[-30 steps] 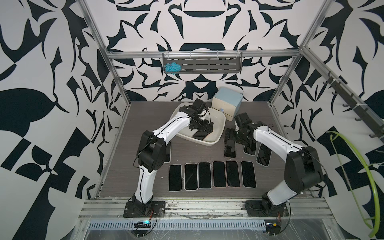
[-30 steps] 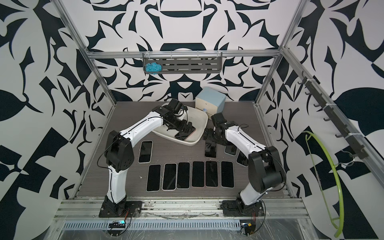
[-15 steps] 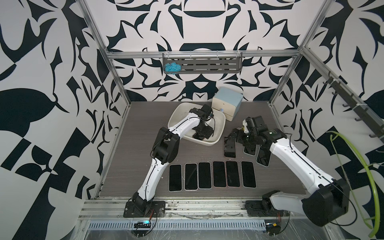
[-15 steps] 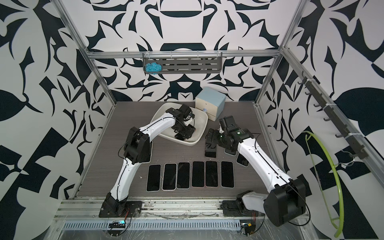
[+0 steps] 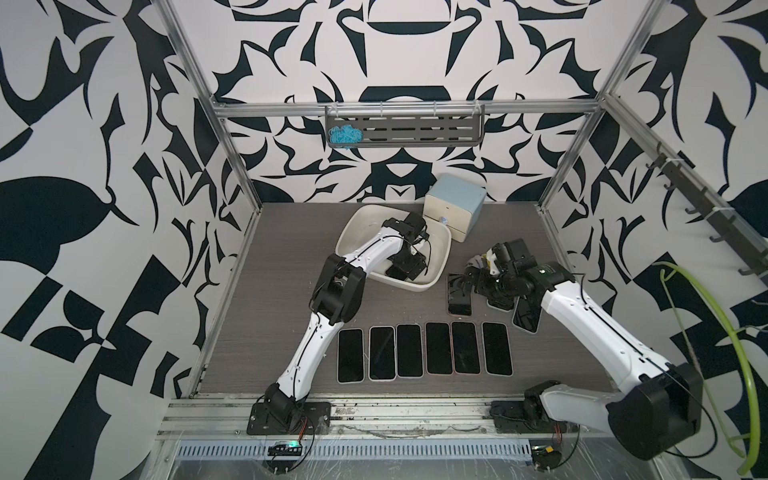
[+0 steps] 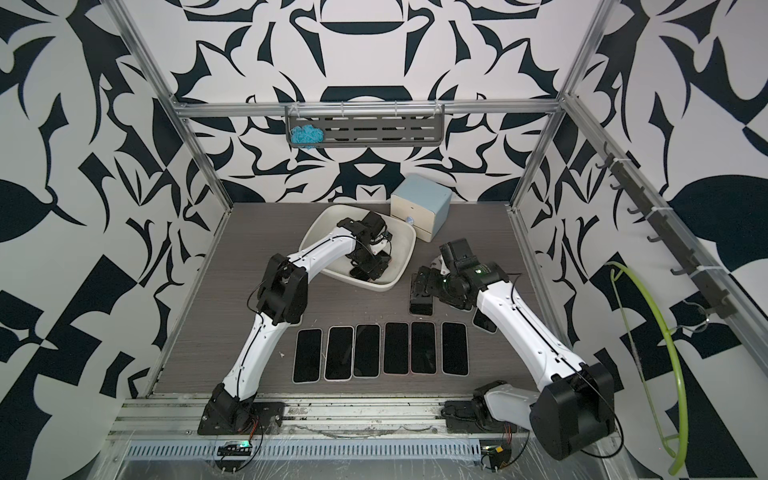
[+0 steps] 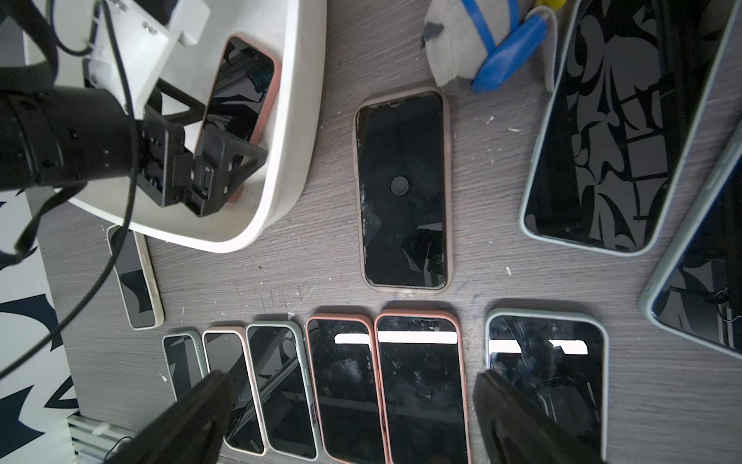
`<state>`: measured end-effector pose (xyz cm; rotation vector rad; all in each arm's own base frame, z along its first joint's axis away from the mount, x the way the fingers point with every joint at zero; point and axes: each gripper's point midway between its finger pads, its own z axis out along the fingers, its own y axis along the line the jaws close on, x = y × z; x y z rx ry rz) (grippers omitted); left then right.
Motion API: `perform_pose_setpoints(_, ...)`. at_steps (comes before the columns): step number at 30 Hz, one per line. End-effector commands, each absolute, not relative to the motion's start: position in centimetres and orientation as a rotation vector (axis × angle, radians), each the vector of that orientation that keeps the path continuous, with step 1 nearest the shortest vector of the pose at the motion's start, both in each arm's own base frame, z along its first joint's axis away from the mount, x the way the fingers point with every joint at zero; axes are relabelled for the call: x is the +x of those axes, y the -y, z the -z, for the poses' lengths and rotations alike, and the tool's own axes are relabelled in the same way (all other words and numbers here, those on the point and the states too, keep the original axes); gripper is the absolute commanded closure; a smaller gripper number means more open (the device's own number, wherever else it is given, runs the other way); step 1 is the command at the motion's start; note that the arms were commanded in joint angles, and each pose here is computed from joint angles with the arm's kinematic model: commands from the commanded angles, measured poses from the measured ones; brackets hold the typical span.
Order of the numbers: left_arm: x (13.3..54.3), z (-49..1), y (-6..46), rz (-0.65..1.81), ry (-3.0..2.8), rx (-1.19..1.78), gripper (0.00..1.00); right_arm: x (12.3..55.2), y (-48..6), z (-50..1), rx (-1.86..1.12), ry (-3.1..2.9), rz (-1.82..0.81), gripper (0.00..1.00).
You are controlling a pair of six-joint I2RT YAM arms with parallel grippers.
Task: Take the phone out of the storage box
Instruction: Pick up the phone from the storage box.
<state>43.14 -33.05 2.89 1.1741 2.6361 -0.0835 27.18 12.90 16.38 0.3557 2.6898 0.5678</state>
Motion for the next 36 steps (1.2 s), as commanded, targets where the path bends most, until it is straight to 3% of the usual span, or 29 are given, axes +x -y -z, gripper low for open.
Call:
perform_pose_setpoints(1,41.8,0.6,32.0,0.060,-2.721,1.247,0.00,26.4,-12.9,-17.2,0.362,-2.667,-0.594,0.01)
perform_pose_setpoints(6,40.7,2.6,31.5,0.073,-2.782,1.280,0.02,26.0,-12.7,-17.6,0.368,-2.656,-0.599,0.01)
perform_pose_setpoints(9,39.4,3.7,31.7,0.139,-2.814,1.328,0.08,26.1,-12.8,-18.0,0.377,-2.639,-0.616,0.01)
perform_pose_setpoints(13,37.2,4.6,31.1,0.143,-2.900,1.371,0.26,26.5,-12.6,-18.5,0.377,-2.609,-0.602,0.01)
perform_pose_setpoints(19,37.2,4.7,29.1,-0.055,-2.910,1.338,0.27,27.6,-13.3,-18.7,0.396,-2.587,-0.645,0.01)
perform_pose_setpoints(26,39.9,-0.7,29.6,-0.091,-2.772,1.165,0.29,28.3,-14.0,-18.3,0.423,-2.580,-0.688,0.01)
perform_pose_setpoints(36,42.8,-10.2,33.8,0.274,-2.544,0.901,0.29,28.6,-14.3,-18.4,0.427,-2.564,-0.710,0.01)
